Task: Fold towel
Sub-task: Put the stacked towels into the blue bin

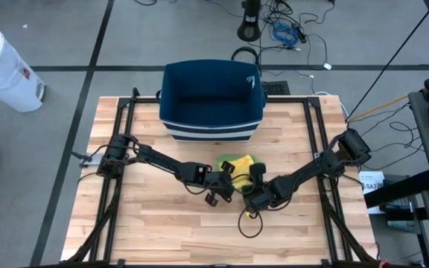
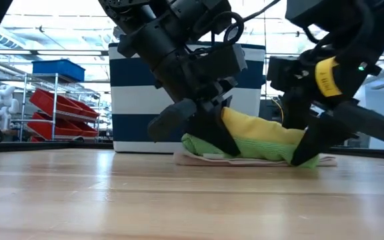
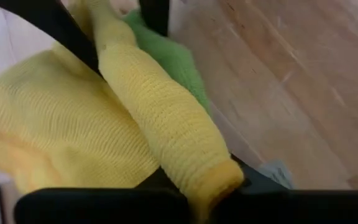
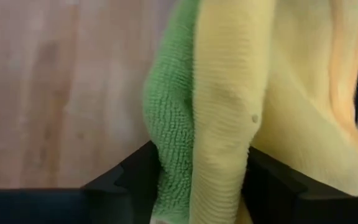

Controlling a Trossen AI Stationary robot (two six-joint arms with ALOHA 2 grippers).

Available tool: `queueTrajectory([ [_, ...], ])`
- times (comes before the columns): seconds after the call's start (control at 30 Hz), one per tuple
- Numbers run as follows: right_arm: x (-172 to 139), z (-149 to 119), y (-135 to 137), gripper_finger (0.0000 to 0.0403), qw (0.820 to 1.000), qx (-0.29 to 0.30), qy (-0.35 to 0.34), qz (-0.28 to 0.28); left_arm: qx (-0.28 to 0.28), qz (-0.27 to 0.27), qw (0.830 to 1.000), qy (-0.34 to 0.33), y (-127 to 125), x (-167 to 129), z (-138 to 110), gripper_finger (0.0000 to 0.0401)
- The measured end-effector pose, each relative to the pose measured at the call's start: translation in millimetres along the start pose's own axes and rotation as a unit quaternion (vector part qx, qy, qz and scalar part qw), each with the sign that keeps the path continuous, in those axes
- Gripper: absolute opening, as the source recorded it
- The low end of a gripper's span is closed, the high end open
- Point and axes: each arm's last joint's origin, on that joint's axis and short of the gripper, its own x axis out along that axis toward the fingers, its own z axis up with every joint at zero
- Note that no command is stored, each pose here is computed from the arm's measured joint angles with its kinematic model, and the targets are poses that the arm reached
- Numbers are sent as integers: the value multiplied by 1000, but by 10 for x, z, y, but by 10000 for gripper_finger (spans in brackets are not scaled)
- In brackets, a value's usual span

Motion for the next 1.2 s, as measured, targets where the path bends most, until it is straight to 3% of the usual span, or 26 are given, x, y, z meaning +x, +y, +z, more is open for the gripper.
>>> queueTrajectory([
  [0.33,76,13,-126,14,1000,18,16,10,-86,-32,996,9,-12,1,-40,140],
  [0.53,76,20,-119,17,999,25,15,20,-126,-31,991,11,14,6,-55,192],
  [0.7,75,16,-117,6,999,33,17,23,-179,-68,982,3,1,139,-119,214],
  [0.97,66,15,-96,6,999,32,17,34,-178,-28,983,45,-78,304,-222,201],
  [1.07,61,12,-87,6,999,30,18,35,-167,-19,985,43,-66,294,-214,169],
  [1.2,60,6,-87,6,999,28,21,37,-135,1,990,49,-48,287,-220,92],
])
